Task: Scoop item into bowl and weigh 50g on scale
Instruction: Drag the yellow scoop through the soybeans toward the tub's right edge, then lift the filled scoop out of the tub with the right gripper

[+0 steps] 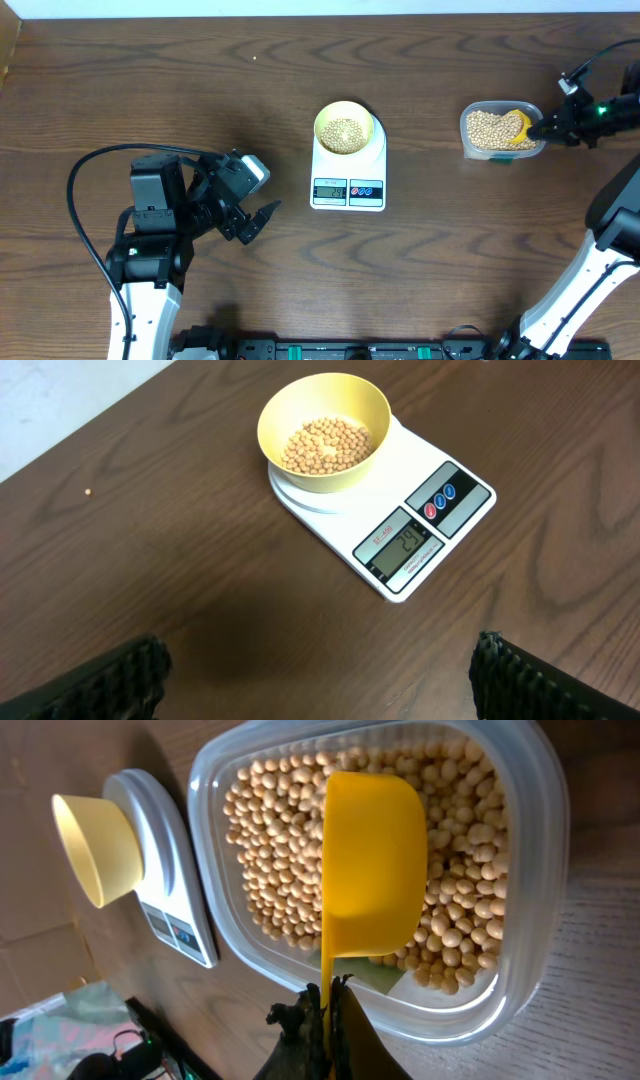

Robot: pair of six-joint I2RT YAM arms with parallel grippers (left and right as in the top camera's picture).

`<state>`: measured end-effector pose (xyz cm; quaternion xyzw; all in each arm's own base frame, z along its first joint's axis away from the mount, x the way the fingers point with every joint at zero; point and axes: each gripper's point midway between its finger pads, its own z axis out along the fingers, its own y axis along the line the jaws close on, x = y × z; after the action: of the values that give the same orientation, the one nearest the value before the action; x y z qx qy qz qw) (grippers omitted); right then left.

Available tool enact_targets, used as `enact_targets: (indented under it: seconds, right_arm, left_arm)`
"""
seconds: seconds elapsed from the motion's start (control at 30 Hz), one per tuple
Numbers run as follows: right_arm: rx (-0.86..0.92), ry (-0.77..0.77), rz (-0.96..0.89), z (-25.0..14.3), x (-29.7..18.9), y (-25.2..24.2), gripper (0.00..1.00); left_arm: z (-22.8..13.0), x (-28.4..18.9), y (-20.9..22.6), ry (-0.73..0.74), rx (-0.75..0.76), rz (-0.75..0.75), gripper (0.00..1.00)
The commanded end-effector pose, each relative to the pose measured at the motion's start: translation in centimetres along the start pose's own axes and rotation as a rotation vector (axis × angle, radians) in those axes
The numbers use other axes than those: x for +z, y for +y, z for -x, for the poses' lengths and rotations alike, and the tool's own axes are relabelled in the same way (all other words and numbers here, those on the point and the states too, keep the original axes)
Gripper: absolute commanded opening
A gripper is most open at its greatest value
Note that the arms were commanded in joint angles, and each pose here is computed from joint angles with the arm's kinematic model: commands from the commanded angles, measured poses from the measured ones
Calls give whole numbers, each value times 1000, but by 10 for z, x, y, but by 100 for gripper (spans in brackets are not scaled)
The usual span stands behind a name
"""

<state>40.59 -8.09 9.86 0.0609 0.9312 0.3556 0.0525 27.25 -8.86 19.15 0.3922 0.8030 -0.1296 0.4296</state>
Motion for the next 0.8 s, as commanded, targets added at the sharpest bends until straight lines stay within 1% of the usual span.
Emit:
enact_targets:
  seconds: [0.0, 0.1, 0.4, 0.57, 0.77]
  right_arm:
    - [-22, -53, 87, 5, -6, 4, 1]
    - [-15, -88, 131, 8, -13, 6, 1]
    - [41, -127, 178, 3, -30, -2, 1]
    - [16, -179, 283, 3, -43, 11, 1]
    - [24, -181, 329, 1, -45, 20, 1]
  left_arm:
    - [1, 1, -2, -7, 3, -13, 98]
    - [1, 1, -2, -7, 3, -13, 97]
    - [1, 1, -2, -7, 3, -13, 98]
    - [1, 1, -2, -7, 3, -13, 98]
    - [1, 1, -2, -7, 3, -13, 98]
